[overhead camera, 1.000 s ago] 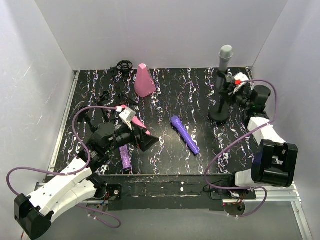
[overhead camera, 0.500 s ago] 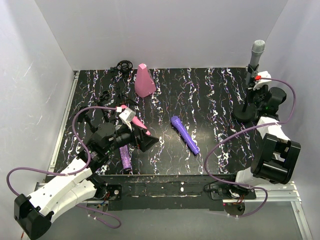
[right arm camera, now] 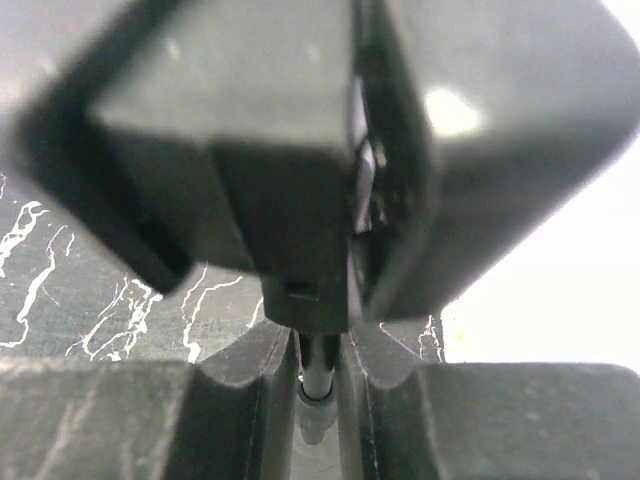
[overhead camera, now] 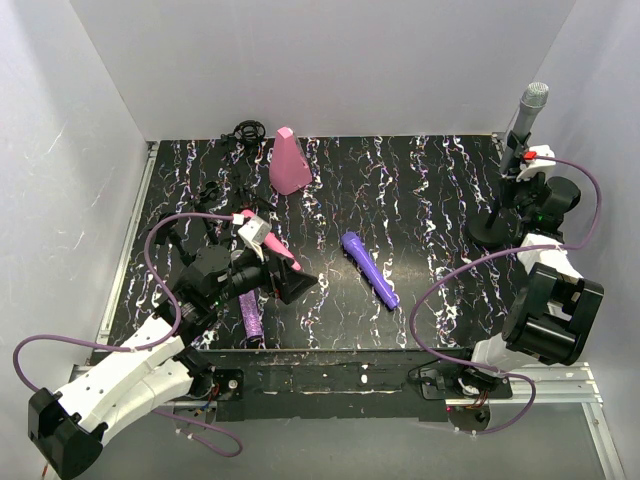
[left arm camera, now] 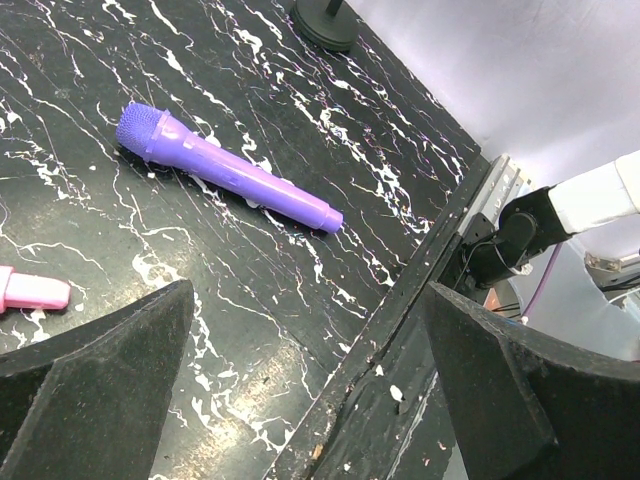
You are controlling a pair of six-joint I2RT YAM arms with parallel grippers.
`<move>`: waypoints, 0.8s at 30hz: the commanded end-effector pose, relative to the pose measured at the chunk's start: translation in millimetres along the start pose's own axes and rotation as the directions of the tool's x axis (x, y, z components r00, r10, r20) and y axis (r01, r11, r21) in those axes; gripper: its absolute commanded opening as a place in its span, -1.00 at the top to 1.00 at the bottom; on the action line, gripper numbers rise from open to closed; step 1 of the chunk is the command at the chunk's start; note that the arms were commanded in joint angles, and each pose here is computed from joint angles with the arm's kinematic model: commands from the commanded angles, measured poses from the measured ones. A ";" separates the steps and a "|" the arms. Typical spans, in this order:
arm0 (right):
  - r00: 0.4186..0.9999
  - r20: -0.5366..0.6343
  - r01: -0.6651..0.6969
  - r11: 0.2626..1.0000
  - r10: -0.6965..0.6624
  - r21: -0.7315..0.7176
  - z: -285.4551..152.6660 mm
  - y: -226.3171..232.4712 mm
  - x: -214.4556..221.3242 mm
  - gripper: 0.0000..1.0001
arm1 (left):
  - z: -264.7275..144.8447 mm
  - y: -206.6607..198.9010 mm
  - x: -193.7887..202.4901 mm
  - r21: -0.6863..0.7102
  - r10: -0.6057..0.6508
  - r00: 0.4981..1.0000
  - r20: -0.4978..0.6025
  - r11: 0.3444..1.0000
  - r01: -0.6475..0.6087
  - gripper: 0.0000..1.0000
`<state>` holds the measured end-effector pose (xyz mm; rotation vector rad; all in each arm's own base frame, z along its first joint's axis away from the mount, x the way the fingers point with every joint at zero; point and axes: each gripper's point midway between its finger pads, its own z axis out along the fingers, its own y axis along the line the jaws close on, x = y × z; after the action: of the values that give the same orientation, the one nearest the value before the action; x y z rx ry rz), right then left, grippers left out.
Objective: Attach the microphones to the stand
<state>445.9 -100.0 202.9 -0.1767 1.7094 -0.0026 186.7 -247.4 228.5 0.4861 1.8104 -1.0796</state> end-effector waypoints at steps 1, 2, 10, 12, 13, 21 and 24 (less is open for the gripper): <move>0.991 0.128 0.030 1.000 -0.031 0.006 -4.2 -6.5 -50.5 0.43 | -5.2 -5.1 -15.1 -0.005 0.003 0.999 0.033 1.000 -0.003 -0.96; 0.991 0.129 0.026 1.000 -0.027 0.006 -5.7 -6.2 -51.2 0.36 | -5.8 -7.1 -17.8 -0.001 0.005 0.999 0.037 1.000 -0.005 -0.96; 0.994 0.103 -0.028 0.998 0.023 0.050 -25.1 -10.9 -44.7 -0.20 | -9.3 -9.6 -24.8 -0.014 0.004 0.999 0.034 1.000 -0.004 -0.96; 0.994 0.104 -0.034 0.998 0.027 0.060 -33.0 -11.6 -42.7 -0.31 | -11.0 -7.9 -24.6 -0.030 0.004 1.000 0.025 1.000 -0.003 -0.96; 0.995 0.100 -0.038 0.997 0.032 0.063 -36.8 -10.8 -40.5 -0.34 | -11.8 -7.4 -24.4 -0.036 0.005 1.000 0.020 0.999 -0.004 -0.96; 0.997 0.030 -0.071 0.997 0.070 0.031 -60.4 -6.2 -25.2 -0.40 | -16.9 -9.7 -30.5 -0.044 0.026 0.999 0.021 0.999 -0.025 -0.96; 0.997 0.003 -0.082 0.997 0.082 0.012 -72.9 -0.8 -17.6 -0.40 | -18.6 -11.8 -36.1 -0.045 0.033 0.999 0.026 0.998 -0.032 -0.96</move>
<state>395.7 -112.8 237.3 -0.0828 1.6809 0.0082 184.8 -238.4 245.1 0.4675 1.8447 -1.0378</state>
